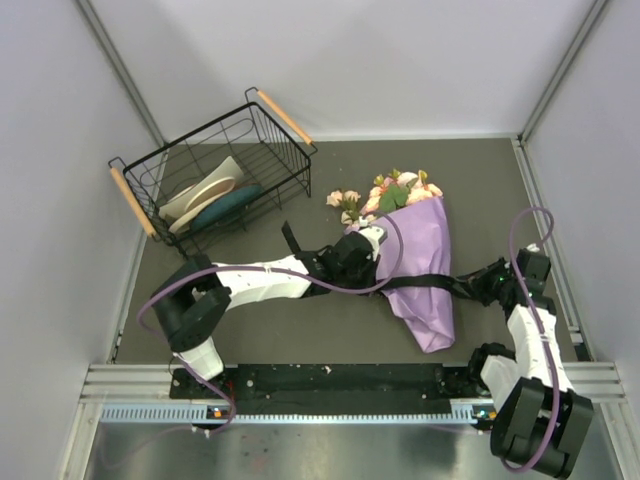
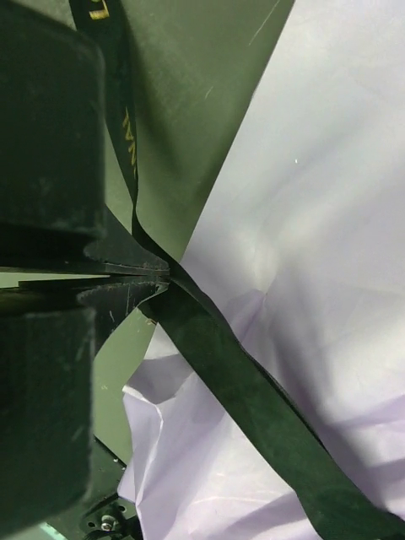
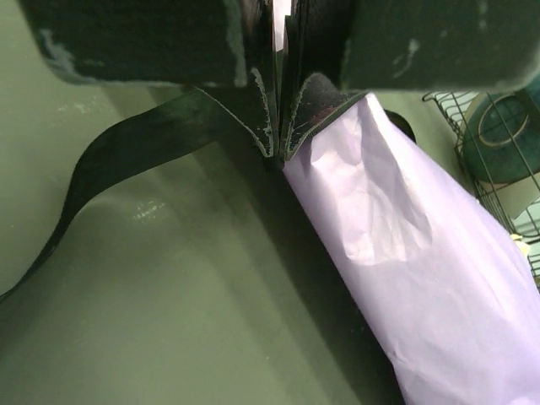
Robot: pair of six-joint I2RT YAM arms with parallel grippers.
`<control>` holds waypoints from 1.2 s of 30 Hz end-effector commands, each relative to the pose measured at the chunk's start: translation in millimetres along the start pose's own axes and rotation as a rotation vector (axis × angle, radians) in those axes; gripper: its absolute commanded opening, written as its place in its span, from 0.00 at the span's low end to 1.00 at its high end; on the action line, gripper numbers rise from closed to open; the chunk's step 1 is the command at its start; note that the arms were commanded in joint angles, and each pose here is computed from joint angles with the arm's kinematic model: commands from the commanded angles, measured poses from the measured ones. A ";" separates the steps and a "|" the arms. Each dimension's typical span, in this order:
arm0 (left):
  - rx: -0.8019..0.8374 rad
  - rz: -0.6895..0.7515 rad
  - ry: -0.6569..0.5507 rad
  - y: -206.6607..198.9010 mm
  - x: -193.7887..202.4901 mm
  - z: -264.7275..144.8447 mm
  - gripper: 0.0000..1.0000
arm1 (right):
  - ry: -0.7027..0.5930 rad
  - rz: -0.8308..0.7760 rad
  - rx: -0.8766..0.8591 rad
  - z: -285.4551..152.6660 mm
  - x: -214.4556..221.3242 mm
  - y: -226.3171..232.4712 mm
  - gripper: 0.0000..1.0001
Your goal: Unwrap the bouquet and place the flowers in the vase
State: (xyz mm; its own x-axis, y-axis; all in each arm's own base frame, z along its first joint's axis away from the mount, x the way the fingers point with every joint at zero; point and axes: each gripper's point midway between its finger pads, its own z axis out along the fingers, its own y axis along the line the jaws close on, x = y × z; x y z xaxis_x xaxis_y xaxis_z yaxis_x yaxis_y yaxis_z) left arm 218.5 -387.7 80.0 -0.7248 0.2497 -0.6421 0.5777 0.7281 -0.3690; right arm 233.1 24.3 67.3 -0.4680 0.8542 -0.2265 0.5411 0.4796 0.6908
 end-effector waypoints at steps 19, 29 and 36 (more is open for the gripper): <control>0.212 0.042 -0.010 -42.3 -19.9 13.6 0.40 | 0.012 -0.199 -0.182 -35.6 20.5 49.1 0.67; 0.157 0.044 -0.008 -35.4 -24.6 14.9 0.11 | 0.089 -0.225 -0.176 -23.6 38.2 52.1 0.64; 0.140 0.038 -0.025 -33.3 -26.4 -2.3 0.00 | 0.146 -0.293 -0.282 -25.7 54.3 83.7 0.59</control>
State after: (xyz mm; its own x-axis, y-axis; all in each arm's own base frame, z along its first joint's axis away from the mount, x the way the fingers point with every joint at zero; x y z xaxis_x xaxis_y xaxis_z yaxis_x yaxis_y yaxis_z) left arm 212.2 -417.7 75.2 -0.7233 0.3105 -0.6168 0.6393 0.6389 -0.4280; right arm 220.9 89.5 105.1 -0.6712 0.6779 -0.2998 0.2773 0.6048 0.7466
